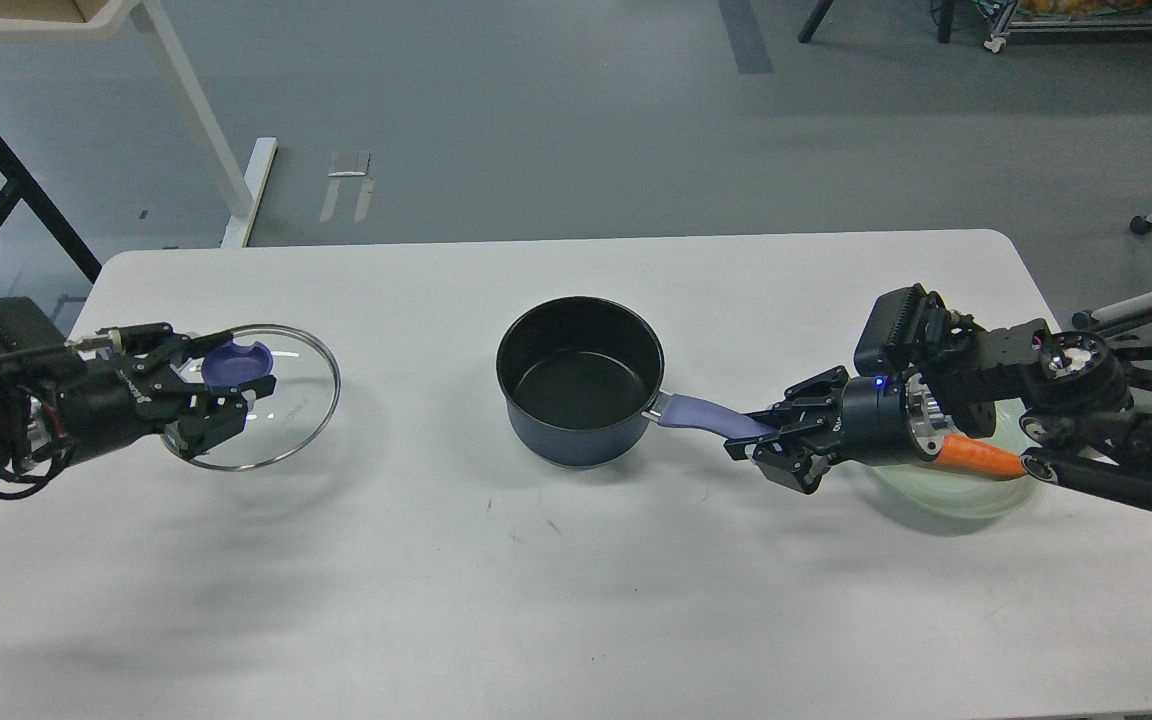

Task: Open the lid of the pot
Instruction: 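Lower the lid onto the table beside the pot and release it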

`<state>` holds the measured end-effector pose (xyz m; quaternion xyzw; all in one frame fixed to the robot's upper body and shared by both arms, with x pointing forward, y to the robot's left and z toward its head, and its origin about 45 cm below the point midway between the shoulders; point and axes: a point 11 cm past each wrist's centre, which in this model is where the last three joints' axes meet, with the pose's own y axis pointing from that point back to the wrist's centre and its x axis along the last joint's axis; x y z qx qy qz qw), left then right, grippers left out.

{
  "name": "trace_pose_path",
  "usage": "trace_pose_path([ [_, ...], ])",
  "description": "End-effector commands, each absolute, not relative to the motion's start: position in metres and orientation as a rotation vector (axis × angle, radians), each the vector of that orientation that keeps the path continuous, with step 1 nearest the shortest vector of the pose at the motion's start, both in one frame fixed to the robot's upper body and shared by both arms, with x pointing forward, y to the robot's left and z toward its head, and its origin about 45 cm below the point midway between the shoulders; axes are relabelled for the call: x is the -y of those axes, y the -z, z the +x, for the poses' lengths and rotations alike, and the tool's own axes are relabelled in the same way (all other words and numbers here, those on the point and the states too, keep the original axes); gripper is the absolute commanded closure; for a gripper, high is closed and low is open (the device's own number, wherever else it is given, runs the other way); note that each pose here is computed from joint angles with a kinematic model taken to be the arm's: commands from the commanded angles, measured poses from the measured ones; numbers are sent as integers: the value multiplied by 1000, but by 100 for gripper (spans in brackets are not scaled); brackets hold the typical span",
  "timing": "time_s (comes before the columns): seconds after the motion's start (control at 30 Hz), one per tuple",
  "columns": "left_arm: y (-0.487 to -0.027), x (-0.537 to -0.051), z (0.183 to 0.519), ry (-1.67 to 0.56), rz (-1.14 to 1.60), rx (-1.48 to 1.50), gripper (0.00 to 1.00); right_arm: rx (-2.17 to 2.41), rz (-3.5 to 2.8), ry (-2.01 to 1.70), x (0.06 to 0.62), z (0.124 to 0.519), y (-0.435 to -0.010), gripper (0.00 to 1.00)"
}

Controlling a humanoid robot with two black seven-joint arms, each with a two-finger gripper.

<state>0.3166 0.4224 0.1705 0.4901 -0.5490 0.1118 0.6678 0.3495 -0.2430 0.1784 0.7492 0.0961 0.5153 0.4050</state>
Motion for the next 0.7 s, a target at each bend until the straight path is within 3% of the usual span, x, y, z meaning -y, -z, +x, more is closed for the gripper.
trace_pose_path([
  [0.0, -159, -435, 307, -257, 1137, 1220, 56, -243, 1891, -1300, 243, 349, -178, 65],
  [0.4, -131, -445, 291, -248, 1169, 1179, 52, -243, 1891, -1300, 243, 349, -178, 65],
  [0.67, -128, -448, 291, -249, 1181, 1175, 31, -243, 1891, -1300, 243, 349, -178, 65],
])
